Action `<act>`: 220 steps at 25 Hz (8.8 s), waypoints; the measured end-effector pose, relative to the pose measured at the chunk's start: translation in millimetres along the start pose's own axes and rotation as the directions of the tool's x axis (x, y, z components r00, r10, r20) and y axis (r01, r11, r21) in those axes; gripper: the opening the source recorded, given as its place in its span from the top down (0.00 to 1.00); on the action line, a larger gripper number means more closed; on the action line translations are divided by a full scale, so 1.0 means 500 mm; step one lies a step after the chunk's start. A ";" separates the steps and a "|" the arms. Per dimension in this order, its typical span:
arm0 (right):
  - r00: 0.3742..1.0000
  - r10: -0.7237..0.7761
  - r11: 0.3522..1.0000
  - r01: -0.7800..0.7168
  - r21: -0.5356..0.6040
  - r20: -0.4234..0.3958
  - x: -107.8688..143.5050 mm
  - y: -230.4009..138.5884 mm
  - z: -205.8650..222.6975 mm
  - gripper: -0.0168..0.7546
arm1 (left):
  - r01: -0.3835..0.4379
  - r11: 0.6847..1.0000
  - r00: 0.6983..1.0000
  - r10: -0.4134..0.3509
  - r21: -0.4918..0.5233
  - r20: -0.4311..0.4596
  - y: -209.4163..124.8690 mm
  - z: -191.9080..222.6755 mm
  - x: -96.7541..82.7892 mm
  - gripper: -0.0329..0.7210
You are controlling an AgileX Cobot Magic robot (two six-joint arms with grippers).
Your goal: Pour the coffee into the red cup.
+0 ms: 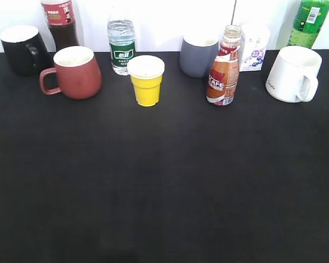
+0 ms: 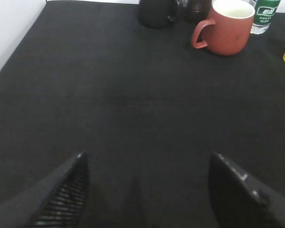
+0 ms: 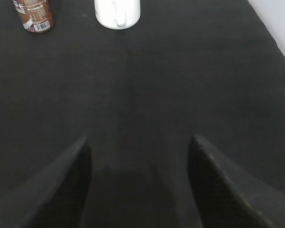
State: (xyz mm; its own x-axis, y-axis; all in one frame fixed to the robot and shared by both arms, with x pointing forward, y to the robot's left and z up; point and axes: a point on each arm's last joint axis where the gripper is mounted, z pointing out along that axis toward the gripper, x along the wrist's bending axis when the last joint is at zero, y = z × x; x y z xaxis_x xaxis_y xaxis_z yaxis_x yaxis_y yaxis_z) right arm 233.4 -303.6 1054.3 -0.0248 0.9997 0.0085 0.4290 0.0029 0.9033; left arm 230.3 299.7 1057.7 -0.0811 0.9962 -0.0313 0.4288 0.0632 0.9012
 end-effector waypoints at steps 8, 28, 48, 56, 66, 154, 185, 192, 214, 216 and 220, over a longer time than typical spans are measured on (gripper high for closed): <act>1.000 0.000 1.000 0.000 0.000 0.000 0.000 0.000 0.000 0.33 | 0.000 1.000 1.000 0.000 0.000 0.000 0.000 0.000 0.000 0.18; 1.000 0.000 1.000 0.000 0.000 0.000 0.000 0.000 0.000 0.33 | 0.093 0.912 0.996 -0.079 -0.399 0.053 0.181 0.156 -0.004 0.28; 1.000 0.000 1.000 0.000 0.000 0.000 0.000 0.000 0.000 0.33 | -0.049 0.978 0.971 0.093 -0.202 0.219 -0.003 0.499 -0.110 0.39; 1.000 0.000 1.000 0.000 0.000 0.000 0.000 0.000 0.000 0.33 | -0.035 0.982 0.978 0.073 -0.188 0.196 0.005 0.656 -0.146 0.39; 1.000 0.000 1.000 0.000 0.000 0.000 0.000 0.000 0.000 0.33 | -0.001 0.979 0.986 0.036 -0.206 0.166 0.012 0.790 -0.173 0.42; 0.995 -0.019 0.961 -0.010 -0.276 -0.101 0.310 -0.024 0.755 0.12 | -0.103 0.909 0.924 0.237 -0.403 0.300 0.051 0.528 -0.161 0.86; 0.993 -0.063 0.952 0.030 -0.306 -0.100 0.333 -0.013 0.873 0.29 | -0.127 0.902 0.904 0.276 -0.413 0.326 0.049 0.525 -0.169 0.86; 0.985 -0.144 0.957 0.114 -0.268 -0.093 0.303 -0.016 0.802 0.29 | -0.148 0.891 0.882 0.315 -0.429 0.351 0.048 0.522 -0.176 0.86; 0.616 -0.710 0.666 0.432 -0.608 -0.340 0.474 0.169 0.562 0.29 | -0.197 0.858 0.700 0.462 -0.475 0.544 0.030 0.497 -0.221 0.86; 0.552 -0.777 0.596 0.494 -0.633 -0.301 0.480 0.158 0.570 0.29 | -0.199 0.857 0.693 0.466 -0.476 0.550 0.029 0.496 -0.222 0.86; 0.427 -0.890 0.408 0.588 -0.699 -0.161 0.485 0.163 0.568 0.29 | -0.207 0.853 0.675 0.479 -0.480 0.560 0.027 0.494 -0.225 0.86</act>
State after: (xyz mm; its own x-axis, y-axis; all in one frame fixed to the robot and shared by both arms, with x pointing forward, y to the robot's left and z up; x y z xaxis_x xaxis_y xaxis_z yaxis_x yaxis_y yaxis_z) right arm 518.7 -53.5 1008.3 -0.5374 0.4196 -0.7316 -0.4705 0.5707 0.6730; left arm 467.4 203.3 966.8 0.6550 0.7366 0.1685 -0.0493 -0.1808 0.9823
